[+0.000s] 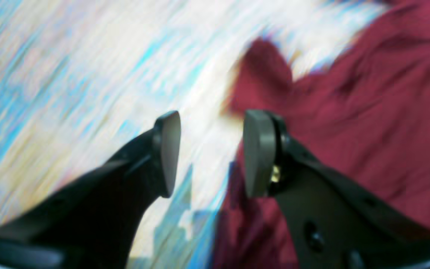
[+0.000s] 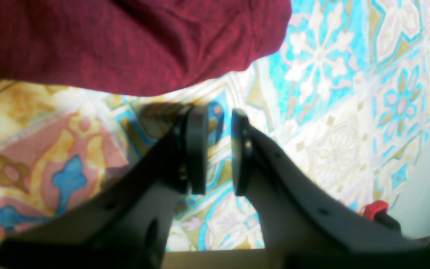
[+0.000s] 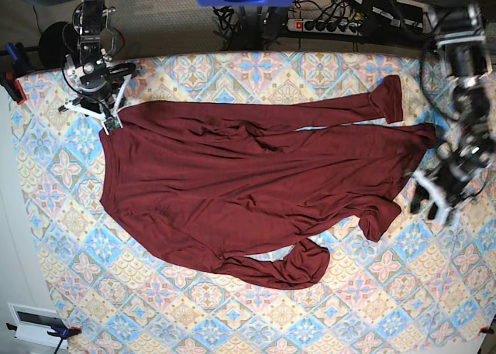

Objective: Layout the t-shirt on the table in an organized manner, then fold the t-shirt properly
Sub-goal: 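Grasp the shirt hem with the left gripper and drag it outward, then regrasp the shirt side with the left gripper and smooth it flat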

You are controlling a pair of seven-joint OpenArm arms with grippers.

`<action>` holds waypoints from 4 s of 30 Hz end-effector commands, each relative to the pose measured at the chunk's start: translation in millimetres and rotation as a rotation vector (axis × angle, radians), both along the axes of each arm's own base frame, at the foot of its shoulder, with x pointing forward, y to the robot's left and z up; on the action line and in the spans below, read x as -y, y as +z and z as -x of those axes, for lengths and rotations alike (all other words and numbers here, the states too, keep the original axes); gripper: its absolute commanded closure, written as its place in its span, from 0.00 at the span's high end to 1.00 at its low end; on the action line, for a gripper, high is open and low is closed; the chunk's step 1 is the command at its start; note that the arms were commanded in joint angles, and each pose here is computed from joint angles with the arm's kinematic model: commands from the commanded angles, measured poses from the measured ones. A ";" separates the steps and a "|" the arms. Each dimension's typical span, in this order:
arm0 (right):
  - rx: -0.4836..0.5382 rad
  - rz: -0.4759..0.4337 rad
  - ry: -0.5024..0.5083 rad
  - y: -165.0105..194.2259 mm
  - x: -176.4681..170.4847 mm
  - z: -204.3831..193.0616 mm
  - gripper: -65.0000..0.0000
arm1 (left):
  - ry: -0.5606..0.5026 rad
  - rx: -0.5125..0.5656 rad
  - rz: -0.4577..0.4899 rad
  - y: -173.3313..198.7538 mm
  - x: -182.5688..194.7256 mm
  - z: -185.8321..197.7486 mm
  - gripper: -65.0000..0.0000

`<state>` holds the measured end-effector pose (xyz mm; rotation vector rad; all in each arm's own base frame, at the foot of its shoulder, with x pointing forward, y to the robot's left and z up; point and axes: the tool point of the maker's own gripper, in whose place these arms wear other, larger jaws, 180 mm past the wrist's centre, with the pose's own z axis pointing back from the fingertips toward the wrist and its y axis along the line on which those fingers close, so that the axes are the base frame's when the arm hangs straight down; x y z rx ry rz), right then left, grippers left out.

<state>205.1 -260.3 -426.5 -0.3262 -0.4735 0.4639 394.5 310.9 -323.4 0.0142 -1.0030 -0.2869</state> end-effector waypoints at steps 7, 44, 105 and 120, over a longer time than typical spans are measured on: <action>0.031 0.010 0.030 13.7 -6.0 -6.6 0.17 | 0.025 -0.136 -0.026 -47.8 36.2 -60.7 0.42; 0.099 -0.071 0.240 31.9 -85.6 -20.3 0.17 | 0.547 0.146 -0.136 24.8 -52.6 -131.0 0.34; 0.145 -0.069 0.232 42.5 -83.9 -37.4 0.17 | -0.082 -0.111 -0.518 -32.4 -13.5 66.5 0.01; 0.148 -0.072 0.239 42.9 -86.4 -39.2 0.17 | -0.081 -0.184 -0.441 -26.8 -17.0 88.7 0.17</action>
